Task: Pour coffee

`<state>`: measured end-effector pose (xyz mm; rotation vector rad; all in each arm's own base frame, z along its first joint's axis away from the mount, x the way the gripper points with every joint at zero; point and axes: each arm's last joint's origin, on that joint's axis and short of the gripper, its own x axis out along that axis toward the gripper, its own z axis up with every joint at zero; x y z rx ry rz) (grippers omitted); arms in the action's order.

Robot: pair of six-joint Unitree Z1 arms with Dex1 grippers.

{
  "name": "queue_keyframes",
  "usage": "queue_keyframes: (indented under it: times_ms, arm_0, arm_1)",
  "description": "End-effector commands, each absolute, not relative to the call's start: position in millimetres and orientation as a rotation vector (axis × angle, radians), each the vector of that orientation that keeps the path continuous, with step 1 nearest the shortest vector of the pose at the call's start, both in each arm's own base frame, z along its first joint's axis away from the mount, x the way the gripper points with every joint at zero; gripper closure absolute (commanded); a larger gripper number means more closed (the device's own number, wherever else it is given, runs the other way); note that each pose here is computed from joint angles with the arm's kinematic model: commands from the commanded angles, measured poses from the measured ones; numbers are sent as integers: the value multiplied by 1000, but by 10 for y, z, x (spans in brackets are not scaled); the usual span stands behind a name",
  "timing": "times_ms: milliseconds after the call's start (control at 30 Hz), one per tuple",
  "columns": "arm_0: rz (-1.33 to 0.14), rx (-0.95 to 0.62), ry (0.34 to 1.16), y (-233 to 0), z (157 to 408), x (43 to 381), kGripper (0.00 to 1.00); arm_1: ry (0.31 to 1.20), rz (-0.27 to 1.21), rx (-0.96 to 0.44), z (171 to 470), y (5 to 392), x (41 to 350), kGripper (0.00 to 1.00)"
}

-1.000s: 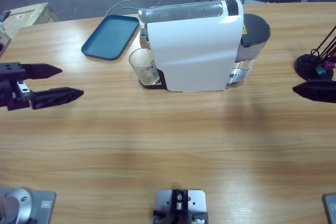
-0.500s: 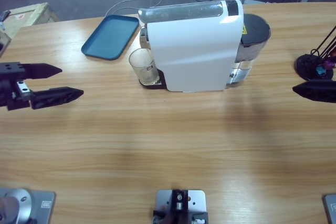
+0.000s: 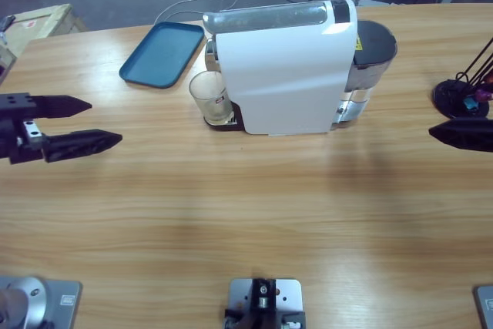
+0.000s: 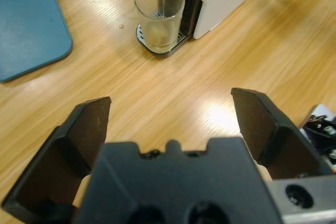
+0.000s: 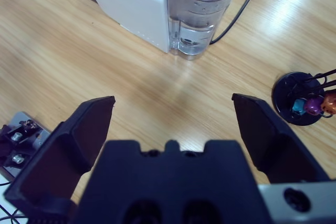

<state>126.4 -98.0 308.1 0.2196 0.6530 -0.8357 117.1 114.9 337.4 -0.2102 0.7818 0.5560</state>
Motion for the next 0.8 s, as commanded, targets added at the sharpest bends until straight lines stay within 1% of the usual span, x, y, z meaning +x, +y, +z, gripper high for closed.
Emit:
queue_keyframes:
  times_ms: [33, 67, 133, 200, 267, 333, 433, 500, 733, 800]
  arm_0:
    - [-949, 178, 571, -1032, 3245, 1446, 16]
    - [-965, 194, 538, -1039, 3250, 1506, 13]
    - [-989, 281, 459, -1057, 3217, 1652, 13]
    - [-986, 318, 439, -1100, 3137, 1789, 13]
    - [-980, 319, 453, -1152, 3004, 1939, 13]
    - [-1004, 340, 470, -1213, 2839, 2083, 13]
    - [-1035, 376, 476, -1309, 2582, 2288, 13]
    - [-1064, 373, 479, -1371, 2434, 2397, 13]
    - [-1173, 324, 454, -1553, 2066, 2680, 17]
    - [-1188, 313, 450, -1593, 1972, 2750, 23]
  arm_1:
    - [843, 563, -238, 3215, 1175, 1159, 0]
    - [849, 565, -239, 3202, 1182, 1163, 0]
    - [852, 573, -231, 3201, 1194, 1167, 0]
    - [847, 578, -228, 3218, 1197, 1167, 0]
    - [848, 581, -230, 3238, 1196, 1165, 0]
    - [861, 584, -236, 3249, 1196, 1161, 0]
    - [896, 580, -256, 3243, 1188, 1152, 0]
    - [915, 575, -270, 3233, 1186, 1151, 0]
    - [955, 568, -290, 3172, 1267, 1223, 0]
    - [945, 579, -279, 3206, 1293, 1240, 0]
